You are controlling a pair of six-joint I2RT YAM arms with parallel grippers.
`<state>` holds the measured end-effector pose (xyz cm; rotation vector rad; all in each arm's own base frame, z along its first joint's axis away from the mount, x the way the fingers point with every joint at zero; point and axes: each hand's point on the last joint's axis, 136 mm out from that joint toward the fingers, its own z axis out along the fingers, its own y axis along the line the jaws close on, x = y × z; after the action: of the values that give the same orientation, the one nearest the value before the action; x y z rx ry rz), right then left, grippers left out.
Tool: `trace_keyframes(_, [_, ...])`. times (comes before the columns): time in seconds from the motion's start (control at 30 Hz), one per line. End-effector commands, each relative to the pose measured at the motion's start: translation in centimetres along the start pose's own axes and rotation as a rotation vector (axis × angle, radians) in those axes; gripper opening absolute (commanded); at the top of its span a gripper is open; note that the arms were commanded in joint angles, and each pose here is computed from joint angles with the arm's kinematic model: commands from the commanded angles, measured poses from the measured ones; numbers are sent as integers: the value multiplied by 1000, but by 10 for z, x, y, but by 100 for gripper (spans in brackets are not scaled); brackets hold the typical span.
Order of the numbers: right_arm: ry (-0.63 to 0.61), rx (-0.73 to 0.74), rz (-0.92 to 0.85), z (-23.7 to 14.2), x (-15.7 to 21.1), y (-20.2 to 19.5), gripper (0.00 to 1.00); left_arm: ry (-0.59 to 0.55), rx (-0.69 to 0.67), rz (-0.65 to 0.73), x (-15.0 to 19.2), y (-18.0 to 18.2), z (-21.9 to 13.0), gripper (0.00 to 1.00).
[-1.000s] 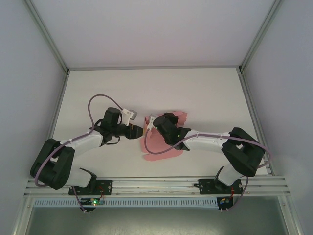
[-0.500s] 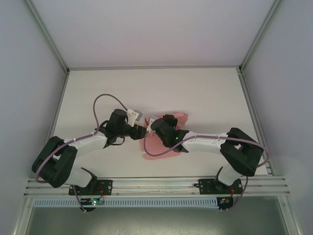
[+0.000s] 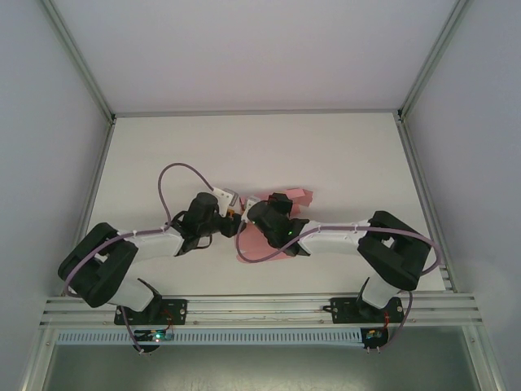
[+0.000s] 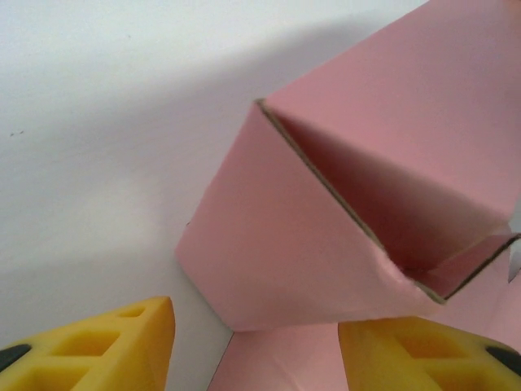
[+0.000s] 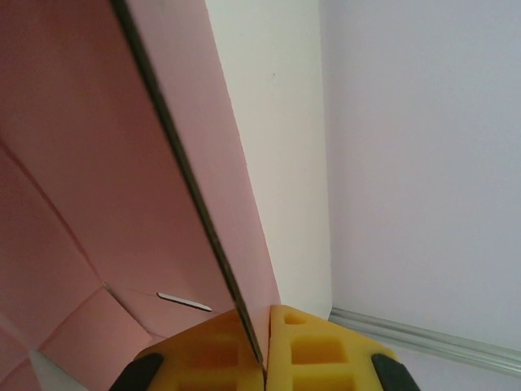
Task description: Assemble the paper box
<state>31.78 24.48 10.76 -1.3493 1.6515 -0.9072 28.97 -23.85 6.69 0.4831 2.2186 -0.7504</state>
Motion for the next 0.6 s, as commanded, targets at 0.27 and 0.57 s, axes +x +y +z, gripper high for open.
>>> trace_keyframes(0.27, [-2,1,-153,1,27,50,0,-37,-58,19,3,7,-11,58])
trace_keyframes(0.57, [-33,7,-138,2,21,52,0,-113,31,31,-11,-9,-10,60])
